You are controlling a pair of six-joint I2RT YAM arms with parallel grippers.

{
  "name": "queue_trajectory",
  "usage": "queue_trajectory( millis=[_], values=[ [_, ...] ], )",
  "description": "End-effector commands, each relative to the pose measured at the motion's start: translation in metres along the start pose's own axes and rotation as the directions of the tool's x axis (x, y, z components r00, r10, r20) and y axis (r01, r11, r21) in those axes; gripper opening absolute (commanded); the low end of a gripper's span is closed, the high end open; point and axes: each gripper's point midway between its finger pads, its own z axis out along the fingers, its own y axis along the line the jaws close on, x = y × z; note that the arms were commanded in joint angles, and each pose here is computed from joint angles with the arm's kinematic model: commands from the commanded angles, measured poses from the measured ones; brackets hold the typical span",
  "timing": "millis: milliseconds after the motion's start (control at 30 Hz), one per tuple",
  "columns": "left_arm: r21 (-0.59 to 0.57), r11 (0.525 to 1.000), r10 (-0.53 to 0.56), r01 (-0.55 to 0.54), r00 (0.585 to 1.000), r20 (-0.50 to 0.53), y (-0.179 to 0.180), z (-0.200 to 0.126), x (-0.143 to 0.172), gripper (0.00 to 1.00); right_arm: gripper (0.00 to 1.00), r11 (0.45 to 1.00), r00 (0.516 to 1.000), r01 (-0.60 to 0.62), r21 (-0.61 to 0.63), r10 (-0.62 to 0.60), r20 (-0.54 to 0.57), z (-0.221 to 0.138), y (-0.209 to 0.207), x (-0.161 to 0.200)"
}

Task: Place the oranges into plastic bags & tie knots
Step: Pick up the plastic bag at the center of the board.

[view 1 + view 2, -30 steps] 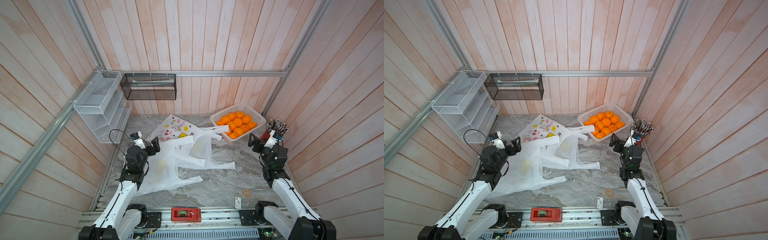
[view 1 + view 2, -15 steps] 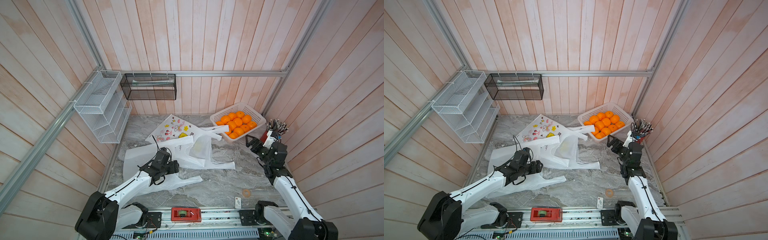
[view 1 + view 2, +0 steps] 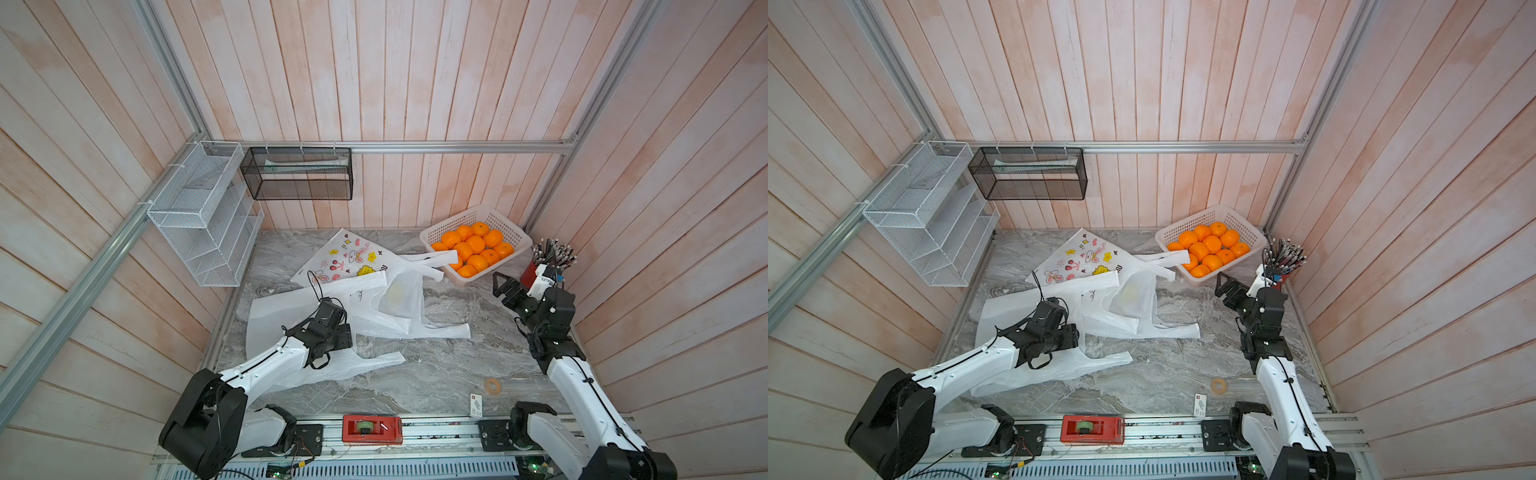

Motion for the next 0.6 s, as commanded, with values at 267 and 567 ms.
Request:
queue_trajectory(
  millis=[267,567],
  values=[
    [-0.025,0.999,0.034,-0.032,0.997,0.071,-0.004,-0.005,-0.025,0.31,0.98,0.999,1.000,0.027,0.033,-0.027,-0.016,0.003,-0.007,0.005],
    [0.054,0.999,-0.015,0.007,0.986,0.163,-0.003,-0.035,-0.045,0.20,0.98,0.998,0.999,0.044,0.034,-0.043,-0.032,0.007,-0.006,0.004]
  ],
)
